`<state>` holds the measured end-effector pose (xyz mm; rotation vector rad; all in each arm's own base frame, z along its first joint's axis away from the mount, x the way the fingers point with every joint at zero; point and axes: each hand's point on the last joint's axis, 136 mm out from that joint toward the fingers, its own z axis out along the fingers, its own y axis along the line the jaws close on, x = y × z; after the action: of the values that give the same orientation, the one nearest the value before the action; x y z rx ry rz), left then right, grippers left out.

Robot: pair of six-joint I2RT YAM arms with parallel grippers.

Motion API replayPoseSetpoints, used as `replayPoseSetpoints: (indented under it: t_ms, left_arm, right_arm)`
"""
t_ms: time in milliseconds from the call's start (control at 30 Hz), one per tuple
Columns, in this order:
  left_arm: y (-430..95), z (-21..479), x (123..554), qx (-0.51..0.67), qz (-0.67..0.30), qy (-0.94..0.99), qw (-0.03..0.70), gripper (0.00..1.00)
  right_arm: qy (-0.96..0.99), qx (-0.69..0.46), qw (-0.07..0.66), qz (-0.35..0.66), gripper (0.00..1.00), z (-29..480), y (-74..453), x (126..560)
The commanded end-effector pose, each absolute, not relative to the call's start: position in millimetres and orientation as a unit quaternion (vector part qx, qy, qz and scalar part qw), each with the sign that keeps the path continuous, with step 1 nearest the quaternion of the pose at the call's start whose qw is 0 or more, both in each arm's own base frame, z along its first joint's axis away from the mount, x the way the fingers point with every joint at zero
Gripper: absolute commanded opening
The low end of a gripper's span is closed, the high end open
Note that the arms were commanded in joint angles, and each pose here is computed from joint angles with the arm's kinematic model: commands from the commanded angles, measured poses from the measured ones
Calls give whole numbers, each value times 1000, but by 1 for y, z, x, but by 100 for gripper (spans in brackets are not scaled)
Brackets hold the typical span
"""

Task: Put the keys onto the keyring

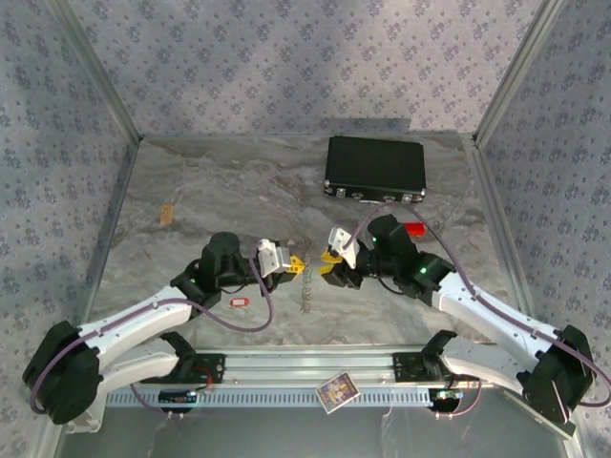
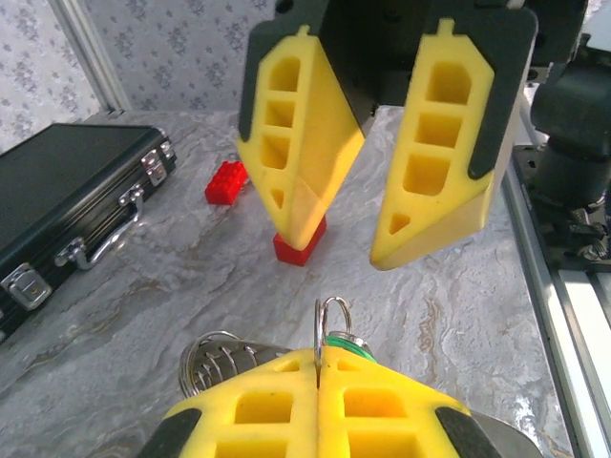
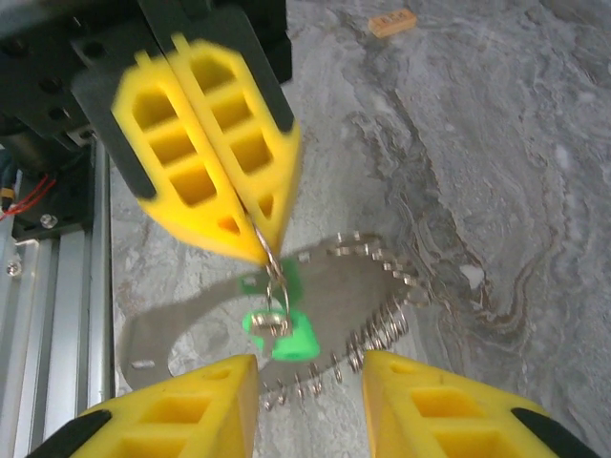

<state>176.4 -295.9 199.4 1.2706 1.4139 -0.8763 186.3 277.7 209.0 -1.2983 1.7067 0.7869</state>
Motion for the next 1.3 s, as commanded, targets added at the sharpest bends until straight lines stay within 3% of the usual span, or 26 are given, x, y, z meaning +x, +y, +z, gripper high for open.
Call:
replayPoseSetpoints:
  t_ms: [0, 767, 1000, 1100, 1267]
  left_arm:
    - [-305, 226, 170, 532, -391, 526, 536, 0]
    - [-309, 227, 168, 535, -404, 516, 534, 0]
    - [-309, 230, 170, 532, -401, 518, 537, 0]
    - [-307, 227, 177, 528, -383, 538, 534, 14]
    - [-301, 217, 184, 537, -345, 577, 510, 21]
  right_arm:
    - [630, -534, 444, 349, 32, 228, 289, 181]
    - [627, -541, 430, 360, 18, 218, 294, 181]
    - [620, -546, 427, 368, 4, 223, 297, 180]
    - [622, -551, 419, 365, 0, 224, 297, 179]
    - [630, -568, 405, 340, 0, 227, 291, 179]
